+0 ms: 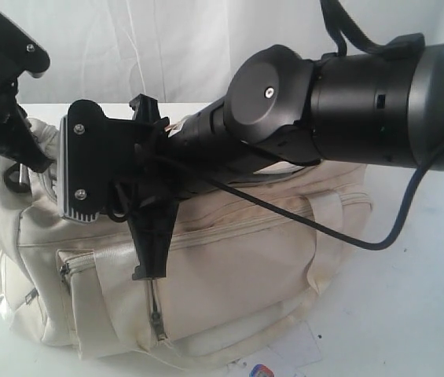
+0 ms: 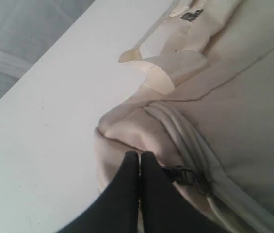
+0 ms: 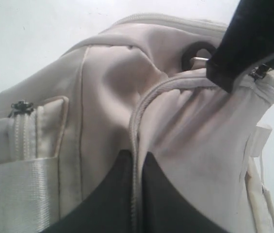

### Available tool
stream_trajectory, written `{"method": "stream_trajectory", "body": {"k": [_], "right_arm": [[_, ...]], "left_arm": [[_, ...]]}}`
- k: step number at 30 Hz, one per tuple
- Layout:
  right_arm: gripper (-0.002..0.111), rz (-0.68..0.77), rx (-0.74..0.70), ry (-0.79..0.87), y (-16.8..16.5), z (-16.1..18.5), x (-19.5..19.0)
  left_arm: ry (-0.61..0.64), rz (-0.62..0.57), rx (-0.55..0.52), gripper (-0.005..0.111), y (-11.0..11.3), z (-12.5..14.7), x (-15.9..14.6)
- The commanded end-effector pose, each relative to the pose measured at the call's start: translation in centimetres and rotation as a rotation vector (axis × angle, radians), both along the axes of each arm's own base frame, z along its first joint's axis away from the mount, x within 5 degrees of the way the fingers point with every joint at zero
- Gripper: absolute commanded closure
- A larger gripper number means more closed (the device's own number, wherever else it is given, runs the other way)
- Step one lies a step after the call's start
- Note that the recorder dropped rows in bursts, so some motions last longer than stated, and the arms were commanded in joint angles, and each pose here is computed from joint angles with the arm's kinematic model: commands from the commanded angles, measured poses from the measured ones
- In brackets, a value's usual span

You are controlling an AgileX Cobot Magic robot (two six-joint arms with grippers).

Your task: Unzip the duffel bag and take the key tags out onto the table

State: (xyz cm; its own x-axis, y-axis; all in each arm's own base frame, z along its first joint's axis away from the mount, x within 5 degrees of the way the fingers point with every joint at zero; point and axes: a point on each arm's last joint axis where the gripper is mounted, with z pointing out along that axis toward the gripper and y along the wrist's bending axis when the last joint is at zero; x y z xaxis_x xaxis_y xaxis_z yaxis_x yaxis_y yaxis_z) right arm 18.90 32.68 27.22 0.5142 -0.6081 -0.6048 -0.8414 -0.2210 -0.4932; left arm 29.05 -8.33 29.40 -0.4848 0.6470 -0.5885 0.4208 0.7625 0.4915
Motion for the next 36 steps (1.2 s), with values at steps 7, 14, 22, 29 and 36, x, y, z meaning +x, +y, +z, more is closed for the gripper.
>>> {"method": "stream_trajectory", "body": {"k": [7, 14, 22, 29, 36], "right_arm": [[0.108, 0.043, -0.057, 0.034, -0.3, -0.4, -0.5], [0.108, 0.042, -0.070, 0.042, -0.4, -0.5, -0.6], [0.108, 0.012, -0.064, 0.076, -0.4, -0.5, -0.6], [0.108, 0.003, -0.060, 0.079, -0.4, -0.4, -0.5], [0.108, -0.017, -0.054, 0.099, -0.4, -0.4, -0.5]], "left_arm": [[-0.037, 0.035, 0.078, 0.107, 0.4, 0.7, 4.0], [-0.008, 0.073, 0.113, 0.107, 0.5, 0.0, 6.6], [0.020, 0.154, 0.145, 0.088, 1.6, 1.0, 7.5], [0.061, 0.152, 0.197, 0.002, 2.2, 3.5, 5.8], [0.045, 0.090, 0.103, 0.002, 2.2, 7.0, 2.5]]}}
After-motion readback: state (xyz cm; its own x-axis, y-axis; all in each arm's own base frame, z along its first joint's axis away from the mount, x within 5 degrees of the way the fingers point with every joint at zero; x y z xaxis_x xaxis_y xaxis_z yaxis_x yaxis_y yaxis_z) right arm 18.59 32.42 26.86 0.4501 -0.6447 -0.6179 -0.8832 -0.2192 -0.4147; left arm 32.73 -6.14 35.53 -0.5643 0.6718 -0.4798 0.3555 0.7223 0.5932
